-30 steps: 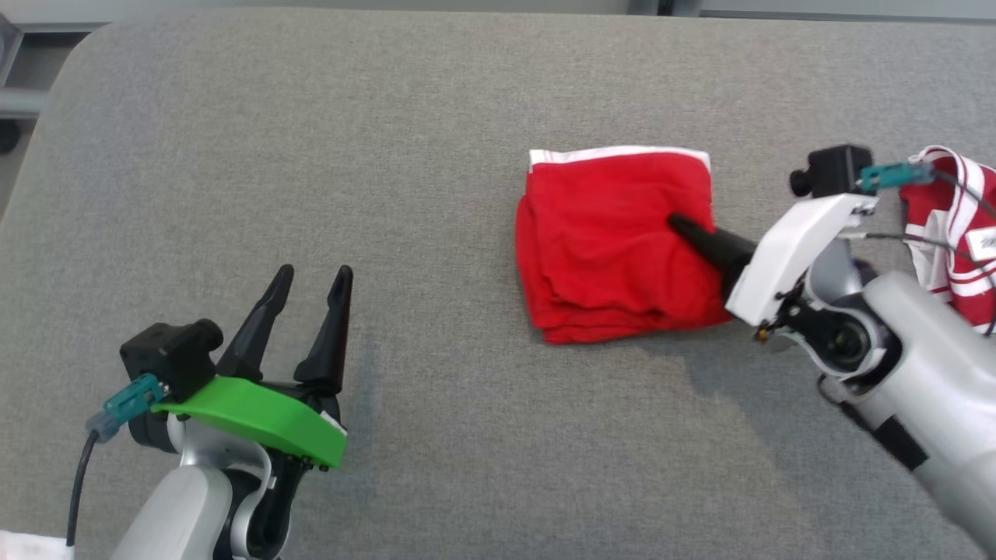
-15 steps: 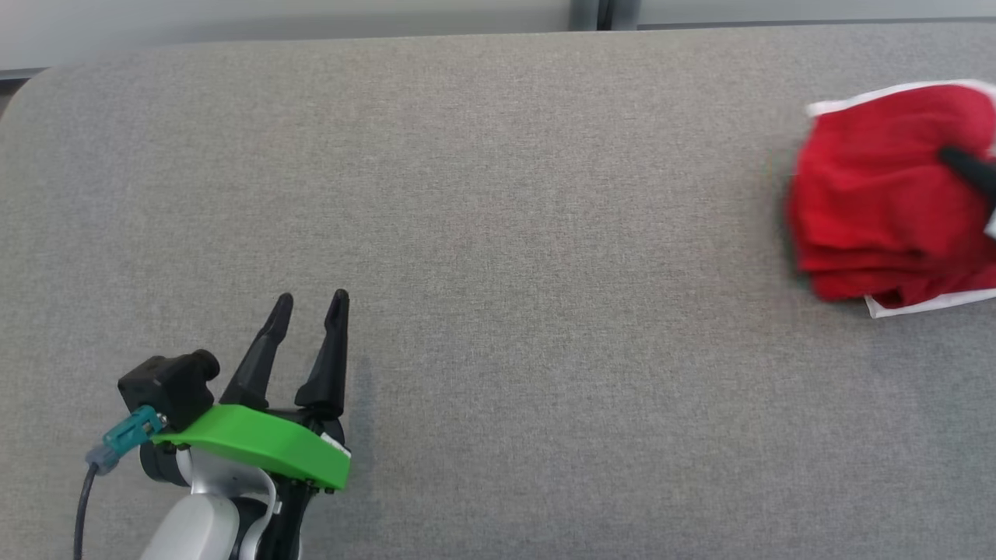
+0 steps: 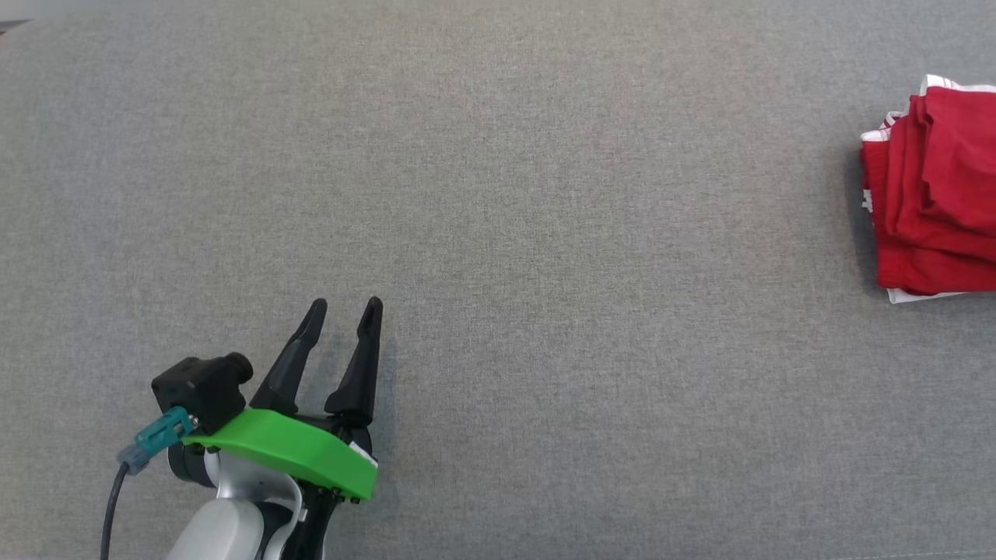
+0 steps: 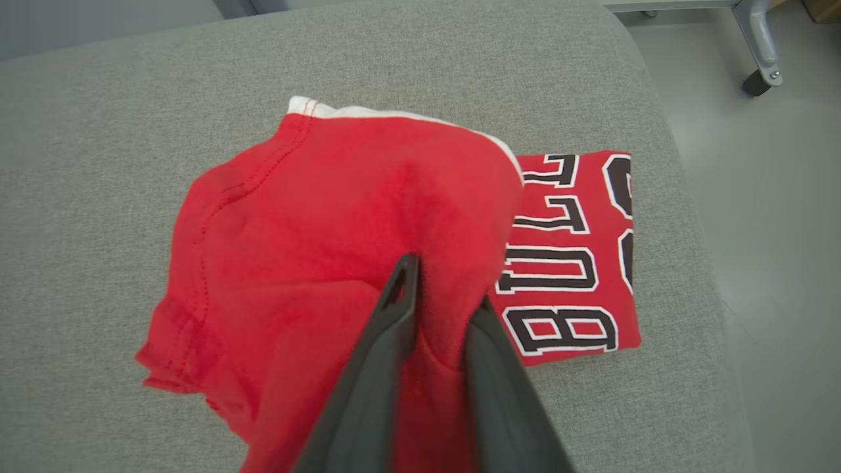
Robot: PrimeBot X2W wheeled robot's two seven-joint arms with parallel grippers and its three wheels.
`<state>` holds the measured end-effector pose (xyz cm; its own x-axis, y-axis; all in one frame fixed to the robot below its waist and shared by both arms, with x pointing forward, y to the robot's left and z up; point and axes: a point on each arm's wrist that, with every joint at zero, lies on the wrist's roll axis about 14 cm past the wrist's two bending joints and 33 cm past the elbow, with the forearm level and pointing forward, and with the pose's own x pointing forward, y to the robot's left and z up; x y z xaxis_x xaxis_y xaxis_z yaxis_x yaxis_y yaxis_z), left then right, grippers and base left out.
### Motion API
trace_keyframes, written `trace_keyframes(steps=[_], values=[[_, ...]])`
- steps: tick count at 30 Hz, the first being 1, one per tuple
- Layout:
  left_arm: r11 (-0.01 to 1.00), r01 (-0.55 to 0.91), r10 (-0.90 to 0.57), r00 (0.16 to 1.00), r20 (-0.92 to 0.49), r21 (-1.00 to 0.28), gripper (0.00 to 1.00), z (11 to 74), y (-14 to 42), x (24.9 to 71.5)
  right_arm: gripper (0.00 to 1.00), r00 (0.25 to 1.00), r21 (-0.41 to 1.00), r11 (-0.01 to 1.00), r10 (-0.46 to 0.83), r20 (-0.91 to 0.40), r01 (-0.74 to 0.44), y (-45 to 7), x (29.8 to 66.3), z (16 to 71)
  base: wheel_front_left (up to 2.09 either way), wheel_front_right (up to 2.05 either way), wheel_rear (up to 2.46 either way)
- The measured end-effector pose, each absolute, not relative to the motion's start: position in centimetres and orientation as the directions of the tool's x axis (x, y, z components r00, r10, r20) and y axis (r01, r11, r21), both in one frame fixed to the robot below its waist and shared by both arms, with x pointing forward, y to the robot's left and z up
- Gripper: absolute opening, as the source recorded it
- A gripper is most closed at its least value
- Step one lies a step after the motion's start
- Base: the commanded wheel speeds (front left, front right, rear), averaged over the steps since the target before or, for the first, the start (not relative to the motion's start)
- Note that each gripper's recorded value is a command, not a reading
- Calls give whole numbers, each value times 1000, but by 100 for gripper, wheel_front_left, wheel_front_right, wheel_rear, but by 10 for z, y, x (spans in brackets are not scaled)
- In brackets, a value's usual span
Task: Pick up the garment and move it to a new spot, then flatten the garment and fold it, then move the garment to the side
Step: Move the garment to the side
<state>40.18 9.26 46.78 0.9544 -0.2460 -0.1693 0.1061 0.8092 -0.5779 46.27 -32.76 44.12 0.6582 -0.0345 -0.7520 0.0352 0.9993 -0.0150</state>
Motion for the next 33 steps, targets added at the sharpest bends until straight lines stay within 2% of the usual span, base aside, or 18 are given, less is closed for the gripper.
trace_keyframes(steps=[8,12,16,21,24,28,33], values=[[815,82,-238,950,-202,-574,100,456,95,404,100,618,-193,981,-156,-770,7,-359,451,429,0,0,0],[818,76,-227,953,-198,-570,100,457,98,405,100,615,-191,982,-157,-773,11,-359,442,422,0,0,0],[821,80,-226,955,-194,-565,100,457,98,405,100,667,-150,989,-120,-736,12,-344,443,424,0,0,0],[830,109,-220,965,-141,-548,100,472,99,408,100,843,-116,993,-48,-536,-17,-319,469,471,0,0,0],[860,126,-203,974,-104,-494,100,481,109,410,100,917,-120,990,15,-398,-68,-296,477,503,0,0,0],[918,127,-162,985,-62,-376,100,490,134,411,100,964,-133,979,119,-238,-154,-257,474,534,0,0,0],[952,111,-135,989,-64,-286,100,485,152,399,100,975,-138,968,198,-99,-210,-225,450,547,0,0,0]])
